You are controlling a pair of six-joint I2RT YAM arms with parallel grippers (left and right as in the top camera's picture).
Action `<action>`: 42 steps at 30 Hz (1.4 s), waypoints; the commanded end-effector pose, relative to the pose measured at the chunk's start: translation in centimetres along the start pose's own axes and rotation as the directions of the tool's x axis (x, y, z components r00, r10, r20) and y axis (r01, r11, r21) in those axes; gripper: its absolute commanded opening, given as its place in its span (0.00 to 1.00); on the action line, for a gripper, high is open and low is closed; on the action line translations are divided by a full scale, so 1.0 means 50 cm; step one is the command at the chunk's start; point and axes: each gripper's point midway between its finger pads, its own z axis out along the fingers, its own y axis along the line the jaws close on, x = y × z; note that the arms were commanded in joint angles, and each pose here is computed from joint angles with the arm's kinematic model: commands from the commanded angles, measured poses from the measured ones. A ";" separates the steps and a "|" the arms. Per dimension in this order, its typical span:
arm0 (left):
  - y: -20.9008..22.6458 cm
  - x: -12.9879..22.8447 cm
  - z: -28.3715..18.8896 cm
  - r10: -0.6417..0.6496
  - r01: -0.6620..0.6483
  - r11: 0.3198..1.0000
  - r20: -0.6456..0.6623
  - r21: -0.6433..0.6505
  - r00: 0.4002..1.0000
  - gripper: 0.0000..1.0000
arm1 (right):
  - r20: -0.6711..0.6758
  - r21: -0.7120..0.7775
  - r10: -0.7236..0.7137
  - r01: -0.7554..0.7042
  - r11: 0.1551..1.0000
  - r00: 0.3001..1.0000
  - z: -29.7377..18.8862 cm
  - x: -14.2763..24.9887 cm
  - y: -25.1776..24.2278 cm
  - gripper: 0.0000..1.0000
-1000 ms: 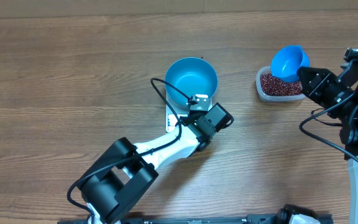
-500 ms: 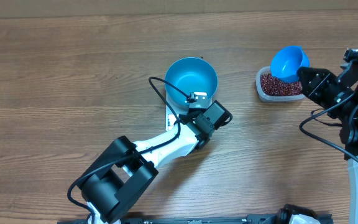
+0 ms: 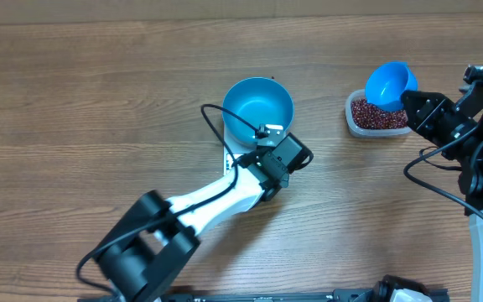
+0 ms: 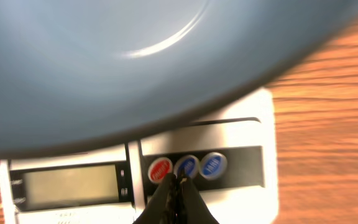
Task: Scoop item into bowl and weigh 150g on scale
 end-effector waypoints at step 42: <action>0.011 -0.003 0.009 -0.001 0.001 1.000 -0.039 0.016 0.999 0.04 | 0.033 0.002 -0.030 0.030 1.000 0.999 -0.015 -0.021 0.016 0.04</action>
